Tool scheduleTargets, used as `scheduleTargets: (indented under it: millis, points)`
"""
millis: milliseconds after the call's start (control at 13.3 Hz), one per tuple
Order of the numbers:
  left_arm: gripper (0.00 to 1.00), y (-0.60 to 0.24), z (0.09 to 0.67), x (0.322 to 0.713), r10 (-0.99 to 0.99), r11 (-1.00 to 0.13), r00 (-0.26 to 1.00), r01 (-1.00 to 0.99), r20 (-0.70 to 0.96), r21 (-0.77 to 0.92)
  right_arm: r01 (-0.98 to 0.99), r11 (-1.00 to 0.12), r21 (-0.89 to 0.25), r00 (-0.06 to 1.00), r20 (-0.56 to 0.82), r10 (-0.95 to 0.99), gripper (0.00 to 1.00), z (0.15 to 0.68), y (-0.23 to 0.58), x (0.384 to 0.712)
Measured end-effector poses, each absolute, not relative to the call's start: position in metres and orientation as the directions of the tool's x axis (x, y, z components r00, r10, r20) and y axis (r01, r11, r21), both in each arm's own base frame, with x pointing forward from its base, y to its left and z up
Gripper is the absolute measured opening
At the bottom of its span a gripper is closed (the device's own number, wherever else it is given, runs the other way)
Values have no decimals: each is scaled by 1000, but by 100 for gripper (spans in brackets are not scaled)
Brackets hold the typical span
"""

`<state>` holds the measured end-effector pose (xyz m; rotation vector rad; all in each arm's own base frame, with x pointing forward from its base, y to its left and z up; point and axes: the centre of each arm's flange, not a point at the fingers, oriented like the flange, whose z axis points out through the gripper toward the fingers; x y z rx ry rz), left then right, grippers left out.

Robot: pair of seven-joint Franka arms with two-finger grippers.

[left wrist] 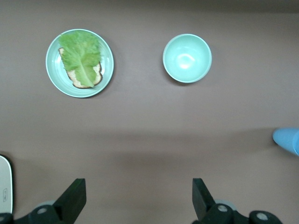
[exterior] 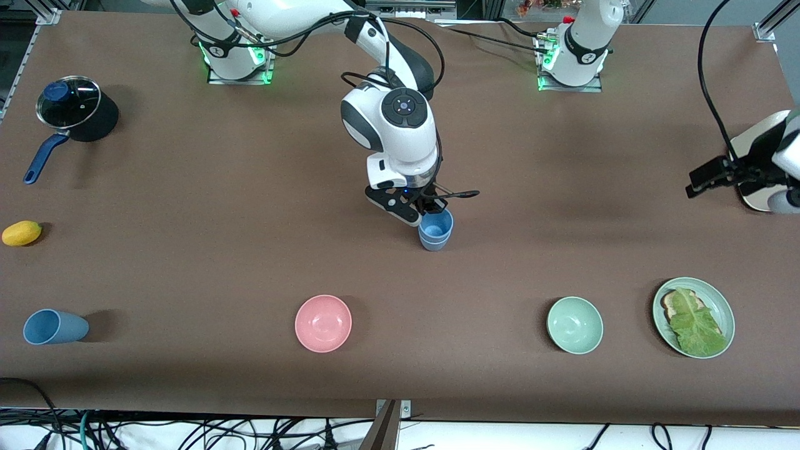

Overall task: Stack blue cups with both arms
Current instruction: 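Open the right gripper and lift it off the stacked cups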

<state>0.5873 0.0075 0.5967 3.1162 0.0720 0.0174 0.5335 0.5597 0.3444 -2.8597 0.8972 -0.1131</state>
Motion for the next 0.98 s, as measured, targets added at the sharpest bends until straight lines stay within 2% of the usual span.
scheduleTargets:
  millis: [302, 528, 754, 980]
  points:
    - [100, -24, 593, 579, -14, -999, 1000, -14, -15, 29, -569, -810, -145, 815, 32, -578, 56, 348, 556, 537]
    - [100, -22, 591, 579, -15, -999, 1000, -15, -19, 29, -545, -833, -97, 834, 37, -550, 85, 364, 527, 558]
    - [100, -15, 589, 579, -3, -1000, 1000, -2, -28, 29, -488, -870, -69, 872, 9, -490, 96, 410, 463, 596]
    - [100, -7, 584, 578, 12, -999, 999, 14, -49, 37, -403, -914, -45, 915, -33, -401, 100, 455, 374, 632]
